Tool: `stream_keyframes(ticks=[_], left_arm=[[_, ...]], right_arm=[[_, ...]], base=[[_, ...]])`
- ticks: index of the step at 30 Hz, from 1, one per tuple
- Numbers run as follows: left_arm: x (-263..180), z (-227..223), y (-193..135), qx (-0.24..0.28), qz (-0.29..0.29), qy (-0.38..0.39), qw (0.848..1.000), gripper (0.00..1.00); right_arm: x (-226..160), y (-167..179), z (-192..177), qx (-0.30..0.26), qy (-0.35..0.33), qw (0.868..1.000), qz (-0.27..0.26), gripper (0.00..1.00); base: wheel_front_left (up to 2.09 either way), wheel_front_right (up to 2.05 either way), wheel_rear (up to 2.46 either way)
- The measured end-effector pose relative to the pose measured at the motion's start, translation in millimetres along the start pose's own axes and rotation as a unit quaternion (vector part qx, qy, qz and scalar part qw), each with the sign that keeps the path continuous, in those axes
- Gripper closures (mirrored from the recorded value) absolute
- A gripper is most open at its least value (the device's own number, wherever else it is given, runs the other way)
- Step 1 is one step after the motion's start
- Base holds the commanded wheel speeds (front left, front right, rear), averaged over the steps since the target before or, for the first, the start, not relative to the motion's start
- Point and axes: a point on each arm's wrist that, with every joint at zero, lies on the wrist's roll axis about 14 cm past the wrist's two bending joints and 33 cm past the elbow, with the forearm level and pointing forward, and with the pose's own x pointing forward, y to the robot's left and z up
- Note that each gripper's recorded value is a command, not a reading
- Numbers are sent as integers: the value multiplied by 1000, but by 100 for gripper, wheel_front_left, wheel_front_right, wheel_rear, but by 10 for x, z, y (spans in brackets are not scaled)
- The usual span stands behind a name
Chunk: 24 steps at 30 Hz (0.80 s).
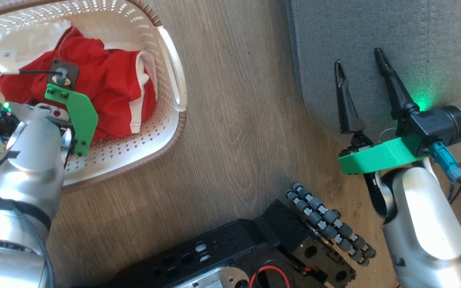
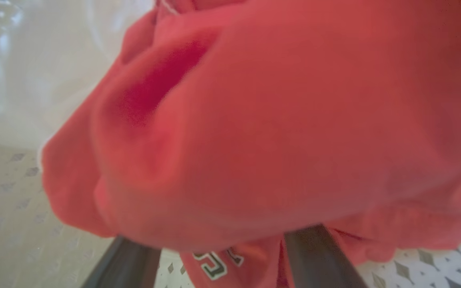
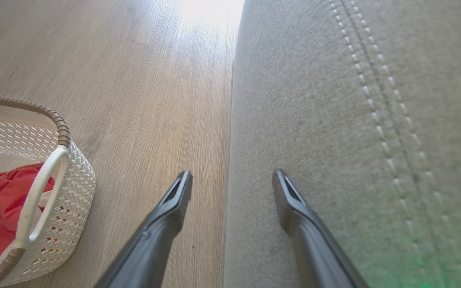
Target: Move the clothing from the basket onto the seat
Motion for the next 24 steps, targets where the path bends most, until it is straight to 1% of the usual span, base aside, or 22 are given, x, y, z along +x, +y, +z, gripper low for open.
stream_keyframes(ticks=[1,2,3,8,16,20,24], left_arm=[[4,-10,-3,0,-1,3,1000,17],[7,-24,-10,0,-5,7,1000,94],[12,-26,-21,1,-9,7,1000,100],[24,-38,-35,-6,-20,12,1000,100],[-74,62,29,-18,-12,-10,1000,100],[-287,124,-3,-16,-9,-35,999,100],[-564,211,-21,-23,1,-67,997,100]], right_arm=[[0,1,-3,1,0,1000,0,0],[1,3,-2,4,0,1000,0,0],[0,3,-4,5,0,1000,0,0],[-7,4,7,13,-1,1000,-1,0],[8,45,141,27,-13,1000,8,0],[-70,33,229,27,-16,999,6,0],[-139,23,396,20,-35,999,5,0]], base=[[0,0,0],[0,0,0],[0,0,0],[0,0,0],[0,0,0],[0,0,0],[0,0,0]])
